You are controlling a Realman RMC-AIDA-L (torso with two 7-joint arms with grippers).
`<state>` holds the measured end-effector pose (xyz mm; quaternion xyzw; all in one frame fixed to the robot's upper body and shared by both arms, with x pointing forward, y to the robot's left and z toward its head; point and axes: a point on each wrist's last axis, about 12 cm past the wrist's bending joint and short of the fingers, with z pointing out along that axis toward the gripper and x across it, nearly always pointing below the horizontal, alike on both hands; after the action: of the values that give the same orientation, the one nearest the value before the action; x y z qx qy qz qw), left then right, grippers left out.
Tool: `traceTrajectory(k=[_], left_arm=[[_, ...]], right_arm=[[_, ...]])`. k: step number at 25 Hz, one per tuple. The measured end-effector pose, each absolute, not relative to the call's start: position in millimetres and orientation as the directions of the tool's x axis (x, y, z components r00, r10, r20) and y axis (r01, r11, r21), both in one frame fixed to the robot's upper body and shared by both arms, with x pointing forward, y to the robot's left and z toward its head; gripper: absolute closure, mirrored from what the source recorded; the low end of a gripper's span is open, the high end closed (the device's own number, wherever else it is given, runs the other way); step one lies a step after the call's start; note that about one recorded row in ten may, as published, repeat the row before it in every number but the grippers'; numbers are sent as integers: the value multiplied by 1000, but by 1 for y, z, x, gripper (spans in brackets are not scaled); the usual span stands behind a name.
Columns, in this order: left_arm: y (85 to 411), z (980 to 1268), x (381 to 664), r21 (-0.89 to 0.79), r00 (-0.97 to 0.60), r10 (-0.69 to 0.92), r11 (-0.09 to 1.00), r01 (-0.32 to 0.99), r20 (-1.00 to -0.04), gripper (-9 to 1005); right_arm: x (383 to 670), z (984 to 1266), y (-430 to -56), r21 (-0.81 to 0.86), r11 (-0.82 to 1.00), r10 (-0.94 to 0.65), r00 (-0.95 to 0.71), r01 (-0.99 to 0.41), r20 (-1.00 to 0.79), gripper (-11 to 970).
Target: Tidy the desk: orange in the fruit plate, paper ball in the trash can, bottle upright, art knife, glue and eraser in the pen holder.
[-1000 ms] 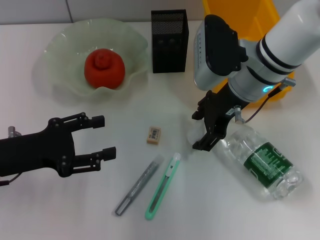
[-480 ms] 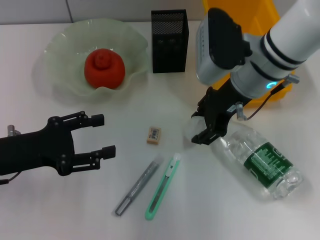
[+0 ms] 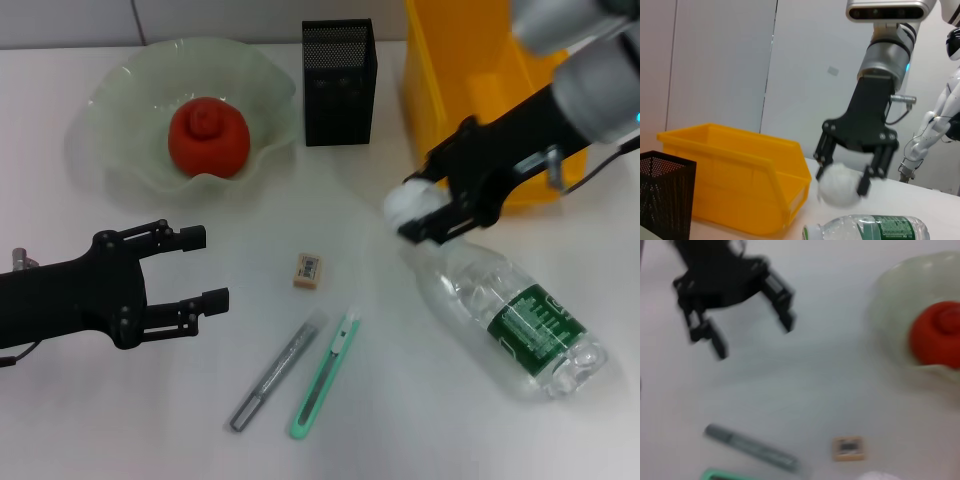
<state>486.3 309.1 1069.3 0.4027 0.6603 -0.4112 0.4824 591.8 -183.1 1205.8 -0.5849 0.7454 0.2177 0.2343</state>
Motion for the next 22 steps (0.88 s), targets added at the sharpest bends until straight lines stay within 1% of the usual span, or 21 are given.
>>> traceTrajectory(k=[1,2,3,4,7,8,9,11,13,18,22], left_arm=[[309,1069,486,-154,-210,136,337,929,-968,250],[309,1069,486,-154,-210,136,337,929,-968,250],[309,1070,487,-153,-209,136,337,929,-968,251],[309,1070,487,-153,-209,136,337,929,-968,251],[309,1070,488,-155,-211,135,335,929,-968,253],[309,1071,488,-158,-213,135,335,929,-968,253],[309,1071,488,-158,-213,135,335,929,-968,254],[308,1071,489,-157,-212,135,334,929,-968,255],[308,1071,489,-157,-211,135,334,930,-968,256],[308,1071,489,-160,-214,133,334,929,-968,259],[308,1070,488,-162,-217,132,335,928,-967,261]], right_arm=[[592,1208,-191,52,246,-752,-224,-968,-620,376],[592,1208,-191,52,246,-752,-224,-968,-620,375],[592,1213,-208,46,304,-710,-259,-952,-655,373],[592,1213,-208,46,304,-710,-259,-952,-655,372],[592,1221,-231,26,387,-656,-295,-922,-695,367],[592,1223,-244,19,438,-624,-319,-899,-714,366],[592,1223,-244,19,438,-624,-319,-899,-714,364],[595,1224,-256,17,487,-590,-343,-873,-731,361],[602,1221,-270,8,568,-536,-378,-823,-755,358],[614,1208,-280,-2,654,-483,-415,-757,-771,351],[622,1201,-282,-5,689,-460,-432,-725,-775,345]])
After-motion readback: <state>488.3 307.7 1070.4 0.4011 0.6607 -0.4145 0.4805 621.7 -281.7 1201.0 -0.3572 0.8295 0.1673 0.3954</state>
